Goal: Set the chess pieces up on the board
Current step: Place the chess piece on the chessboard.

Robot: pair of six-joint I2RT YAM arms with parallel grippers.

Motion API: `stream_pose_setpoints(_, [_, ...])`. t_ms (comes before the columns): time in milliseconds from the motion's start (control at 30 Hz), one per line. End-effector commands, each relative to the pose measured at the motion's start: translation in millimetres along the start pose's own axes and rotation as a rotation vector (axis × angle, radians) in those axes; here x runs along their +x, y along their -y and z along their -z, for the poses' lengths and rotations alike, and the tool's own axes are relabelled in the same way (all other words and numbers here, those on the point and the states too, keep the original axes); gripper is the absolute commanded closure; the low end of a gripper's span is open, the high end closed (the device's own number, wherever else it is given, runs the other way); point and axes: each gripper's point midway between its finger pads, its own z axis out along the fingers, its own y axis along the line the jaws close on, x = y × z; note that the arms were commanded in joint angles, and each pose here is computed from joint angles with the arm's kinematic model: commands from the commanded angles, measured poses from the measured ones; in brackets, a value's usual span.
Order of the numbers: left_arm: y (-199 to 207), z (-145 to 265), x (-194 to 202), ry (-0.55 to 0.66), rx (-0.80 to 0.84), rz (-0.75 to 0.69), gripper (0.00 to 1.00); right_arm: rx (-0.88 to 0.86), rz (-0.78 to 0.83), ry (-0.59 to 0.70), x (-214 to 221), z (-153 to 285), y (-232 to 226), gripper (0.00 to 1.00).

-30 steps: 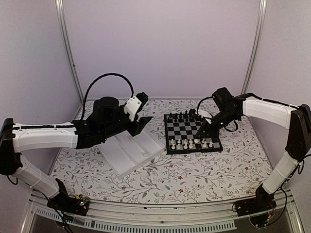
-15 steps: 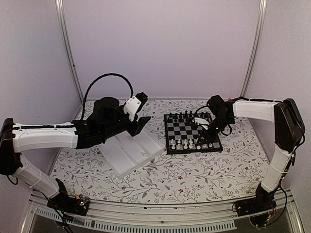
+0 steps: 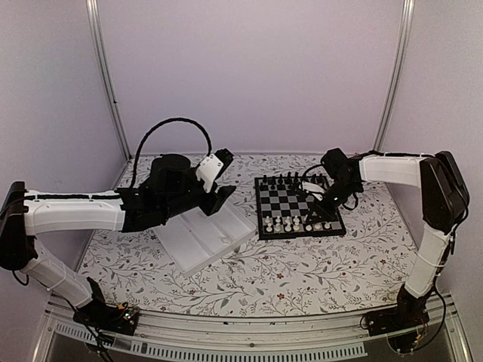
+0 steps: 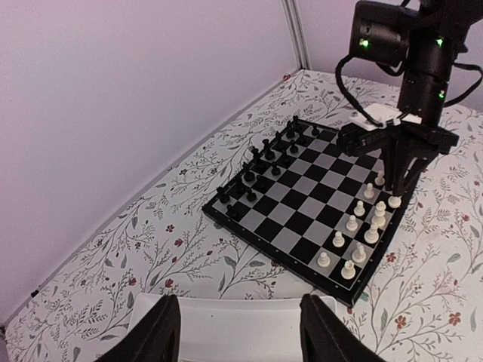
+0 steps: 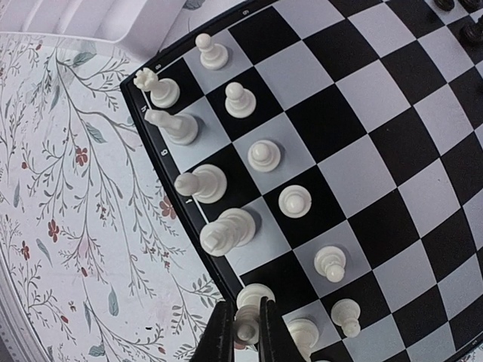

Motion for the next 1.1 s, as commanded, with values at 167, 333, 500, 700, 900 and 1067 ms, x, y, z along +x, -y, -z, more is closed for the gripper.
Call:
stream_pose_setpoints(167, [5.2,-3.5,-4.2,-0.003,0.002,-0.013,0.45,0.028,-0.011,0.021,-7.4,-2.3,14.8,0.92])
stream_pose_setpoints(333, [7.0,-4.9,-2.0,-0.010,0.005,-0.017,0.45,0.028,-0.012,0.020,-6.7,-4.7,16.8,0.91])
stream_pose_setpoints(500, [7.5,-6.0,-1.4,-0.013,0.006,-0.016,0.45,0.038,-0.014,0.013,-4.8,-6.7,19.8,0.88])
stream_pose_setpoints(700, [8.4,-6.9,-0.2,-0.018,0.009,-0.018,0.45,0.033,-0.019,0.018,-5.4,-6.1,18.7,0.78])
stream_pose_setpoints(900, [7.9,-8.2,1.8,-0.025,0.002,-0.012,0.45,0.010,-0.015,0.052,-18.2,13.0,9.1,0.70])
stream_pose_setpoints(1067, [-5.1,-15.8,19.1,-0.105,-0.080,0.028,0.44,0.007,0.016,0.129,-41.5,50.2,-3.7,0.64])
